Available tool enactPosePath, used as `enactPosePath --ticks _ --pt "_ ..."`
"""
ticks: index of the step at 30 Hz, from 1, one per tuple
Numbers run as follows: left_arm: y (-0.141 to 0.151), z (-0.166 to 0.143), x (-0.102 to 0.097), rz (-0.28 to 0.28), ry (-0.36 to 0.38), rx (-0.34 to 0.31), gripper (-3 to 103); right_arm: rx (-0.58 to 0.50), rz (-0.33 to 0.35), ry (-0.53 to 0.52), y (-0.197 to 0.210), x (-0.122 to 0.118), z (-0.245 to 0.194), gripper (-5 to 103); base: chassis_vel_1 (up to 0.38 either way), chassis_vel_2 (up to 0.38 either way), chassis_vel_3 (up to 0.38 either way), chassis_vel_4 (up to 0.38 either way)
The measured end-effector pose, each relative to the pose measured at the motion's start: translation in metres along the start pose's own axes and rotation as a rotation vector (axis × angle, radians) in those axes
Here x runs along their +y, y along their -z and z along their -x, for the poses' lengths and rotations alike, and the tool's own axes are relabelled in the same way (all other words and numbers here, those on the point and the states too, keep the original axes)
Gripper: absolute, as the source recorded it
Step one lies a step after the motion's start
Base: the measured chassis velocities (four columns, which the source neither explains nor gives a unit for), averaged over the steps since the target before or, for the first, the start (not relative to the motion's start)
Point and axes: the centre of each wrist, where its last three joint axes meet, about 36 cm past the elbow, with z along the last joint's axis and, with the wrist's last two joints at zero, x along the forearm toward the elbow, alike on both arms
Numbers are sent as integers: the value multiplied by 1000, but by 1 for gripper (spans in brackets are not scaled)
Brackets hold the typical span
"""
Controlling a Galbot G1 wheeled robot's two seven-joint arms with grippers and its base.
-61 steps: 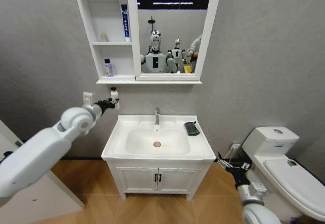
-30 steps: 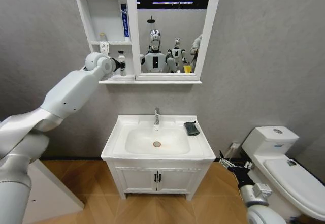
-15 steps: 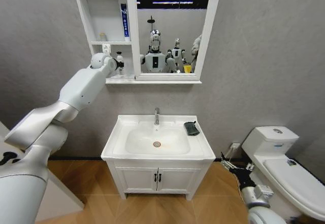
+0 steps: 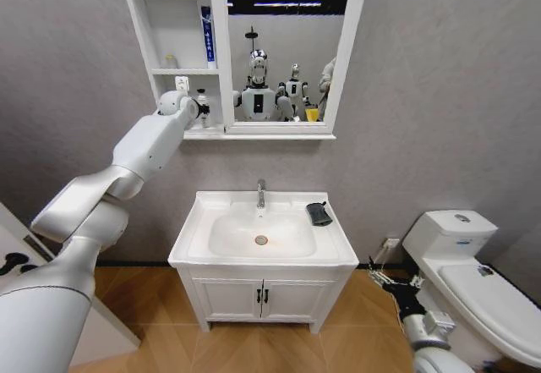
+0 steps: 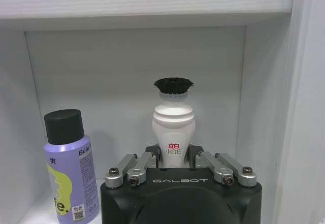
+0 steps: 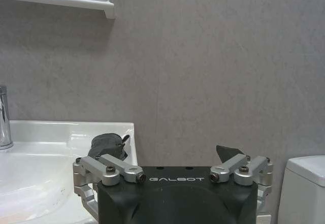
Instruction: Move facial cleanser and shampoo from washbasin to cabinet, then wipe washbasin with towel.
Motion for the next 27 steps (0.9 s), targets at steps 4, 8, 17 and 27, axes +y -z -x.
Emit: enactPosePath --ticks 4,8,17,27 --pt "-3 1 1 1 2 2 28 -2 -3 -5 1 -1 1 100 0 0 0 0" --pt "-6 2 2 -3 3 5 26 -1 -5 -10 0 -4 1 100 0 0 0 0" --pt "-9 -1 6 -13 16 13 55 0 -1 -12 -1 -3 -1 100 0 0 0 0" --pt "-18 -28 10 -7 -2 18 92 -3 -2 -3 1 -2 0 100 0 0 0 0"
